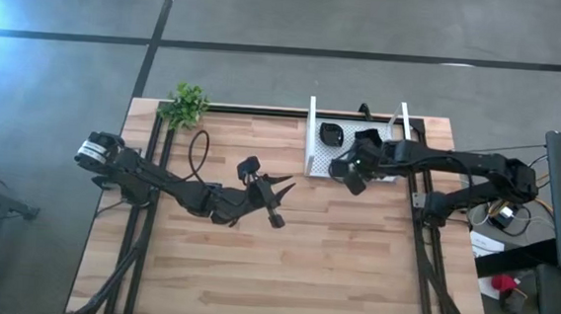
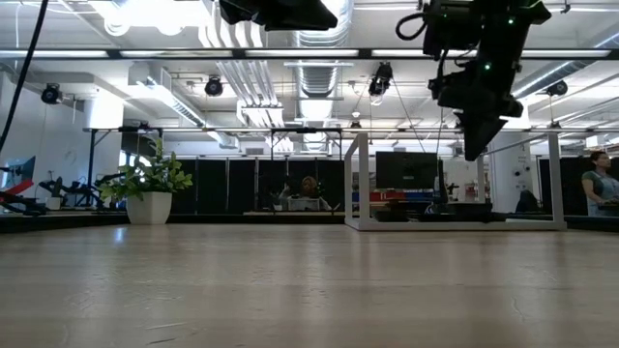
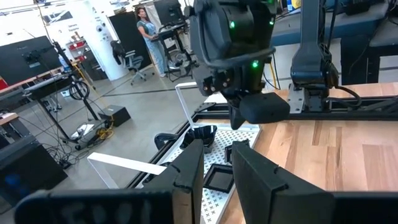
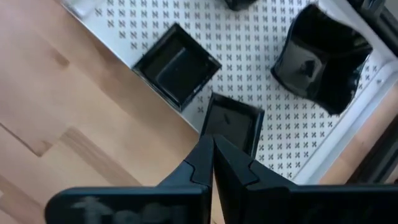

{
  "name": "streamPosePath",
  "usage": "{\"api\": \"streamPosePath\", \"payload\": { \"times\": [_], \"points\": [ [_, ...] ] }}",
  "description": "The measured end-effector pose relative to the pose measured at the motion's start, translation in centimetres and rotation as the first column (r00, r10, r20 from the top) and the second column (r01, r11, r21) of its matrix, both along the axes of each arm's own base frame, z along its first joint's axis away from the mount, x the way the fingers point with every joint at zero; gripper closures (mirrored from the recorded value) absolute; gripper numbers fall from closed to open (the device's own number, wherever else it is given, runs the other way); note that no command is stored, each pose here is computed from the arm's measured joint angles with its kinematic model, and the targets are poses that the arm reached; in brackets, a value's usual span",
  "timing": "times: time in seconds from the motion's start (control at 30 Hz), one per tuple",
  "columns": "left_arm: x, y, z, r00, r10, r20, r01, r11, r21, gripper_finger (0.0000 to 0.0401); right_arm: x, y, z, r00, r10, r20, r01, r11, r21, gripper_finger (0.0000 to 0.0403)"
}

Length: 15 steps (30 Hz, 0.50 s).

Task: Pick & Place Mini shaped plates
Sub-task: Stack the square plate on top of the other square plates on the shelf

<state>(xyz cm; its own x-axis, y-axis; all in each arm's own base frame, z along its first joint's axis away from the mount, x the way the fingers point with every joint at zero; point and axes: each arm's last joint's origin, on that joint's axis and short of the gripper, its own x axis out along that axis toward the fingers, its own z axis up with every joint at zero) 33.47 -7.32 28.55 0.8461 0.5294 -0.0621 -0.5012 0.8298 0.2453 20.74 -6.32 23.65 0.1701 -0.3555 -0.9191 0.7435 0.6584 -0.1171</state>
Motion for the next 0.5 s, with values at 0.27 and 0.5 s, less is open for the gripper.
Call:
{"api": "streamPosePath", "payload": {
  "times": [0.27, 0.5],
  "points": [
    [0.0, 0.0, -0.1, 1.0, 0.0, -0.008, 0.0, 1.0, 0.002, 0.032, -0.3, 0.1, -0.7, 0.999, -0.04, -0.01, 0.04, 0.999, 0.009, 0.0393],
    [0.0, 0.0, -0.1, 1.0, 0.0, -0.011, 0.0, 1.0, 0.003, 0.032, -0.5, 0.1, -1.3, 0.999, -0.048, -0.026, 0.048, 0.999, 0.016, 0.0348]
  ]
}}
